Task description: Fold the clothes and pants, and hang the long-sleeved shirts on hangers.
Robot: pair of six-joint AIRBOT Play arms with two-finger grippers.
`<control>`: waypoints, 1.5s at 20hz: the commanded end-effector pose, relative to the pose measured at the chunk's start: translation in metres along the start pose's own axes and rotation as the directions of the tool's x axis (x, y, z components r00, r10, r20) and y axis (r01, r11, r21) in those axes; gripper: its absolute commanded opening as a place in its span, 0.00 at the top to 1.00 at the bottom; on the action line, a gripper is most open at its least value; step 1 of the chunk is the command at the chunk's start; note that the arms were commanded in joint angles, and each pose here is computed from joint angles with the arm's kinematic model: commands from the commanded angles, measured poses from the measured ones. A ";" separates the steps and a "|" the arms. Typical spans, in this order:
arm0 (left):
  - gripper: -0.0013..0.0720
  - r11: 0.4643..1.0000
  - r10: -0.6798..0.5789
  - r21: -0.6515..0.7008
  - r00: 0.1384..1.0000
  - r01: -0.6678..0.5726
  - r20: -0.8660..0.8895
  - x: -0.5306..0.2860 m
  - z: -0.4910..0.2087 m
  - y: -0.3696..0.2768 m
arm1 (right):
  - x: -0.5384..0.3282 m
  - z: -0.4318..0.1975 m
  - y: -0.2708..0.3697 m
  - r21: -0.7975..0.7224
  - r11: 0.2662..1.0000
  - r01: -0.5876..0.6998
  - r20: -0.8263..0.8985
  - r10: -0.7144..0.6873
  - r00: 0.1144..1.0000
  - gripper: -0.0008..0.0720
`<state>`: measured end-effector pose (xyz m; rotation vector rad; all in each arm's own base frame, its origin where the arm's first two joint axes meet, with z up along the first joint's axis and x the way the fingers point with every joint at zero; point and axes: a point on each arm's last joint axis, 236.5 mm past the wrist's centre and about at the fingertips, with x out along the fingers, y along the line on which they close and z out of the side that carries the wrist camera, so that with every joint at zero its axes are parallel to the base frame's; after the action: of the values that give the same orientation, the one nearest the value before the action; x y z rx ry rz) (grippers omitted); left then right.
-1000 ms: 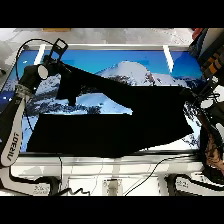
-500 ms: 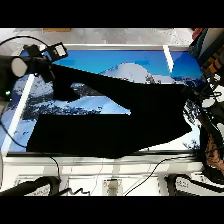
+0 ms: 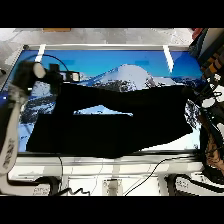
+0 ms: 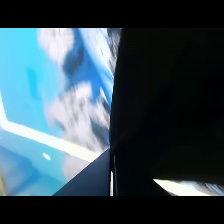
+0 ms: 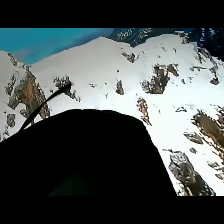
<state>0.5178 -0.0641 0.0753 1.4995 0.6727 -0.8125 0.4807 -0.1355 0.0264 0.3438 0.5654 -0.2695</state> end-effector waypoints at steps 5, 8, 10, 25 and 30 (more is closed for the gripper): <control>0.07 0.921 0.312 -0.271 0.947 -0.280 0.081 0.100 0.050 0.056 | 0.000 0.000 0.000 -0.004 1.000 0.000 0.000 0.000 1.000 0.96; 0.06 0.758 0.381 -0.594 0.922 -0.269 0.069 0.085 0.041 0.076 | 0.000 0.000 0.000 -0.004 1.000 0.001 0.000 -0.001 1.000 0.96; 0.18 0.623 0.360 -0.755 0.932 -0.205 0.043 0.068 0.026 0.075 | 0.000 0.000 0.000 -0.004 1.000 0.001 0.000 -0.001 1.000 0.96; 0.18 0.199 -0.399 -0.955 0.908 0.222 0.128 0.039 -0.113 -0.119 | 0.000 0.000 0.000 -0.008 1.000 0.001 0.001 -0.001 1.000 0.96; 0.18 0.259 -0.391 -0.919 0.902 0.298 0.182 0.049 -0.108 -0.122 | 0.000 0.000 0.000 -0.007 1.000 0.001 0.000 -0.001 1.000 0.96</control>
<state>0.4631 0.0542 -0.0276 0.2575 1.2980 -0.4051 0.4806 -0.1358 0.0262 0.3366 0.5669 -0.2688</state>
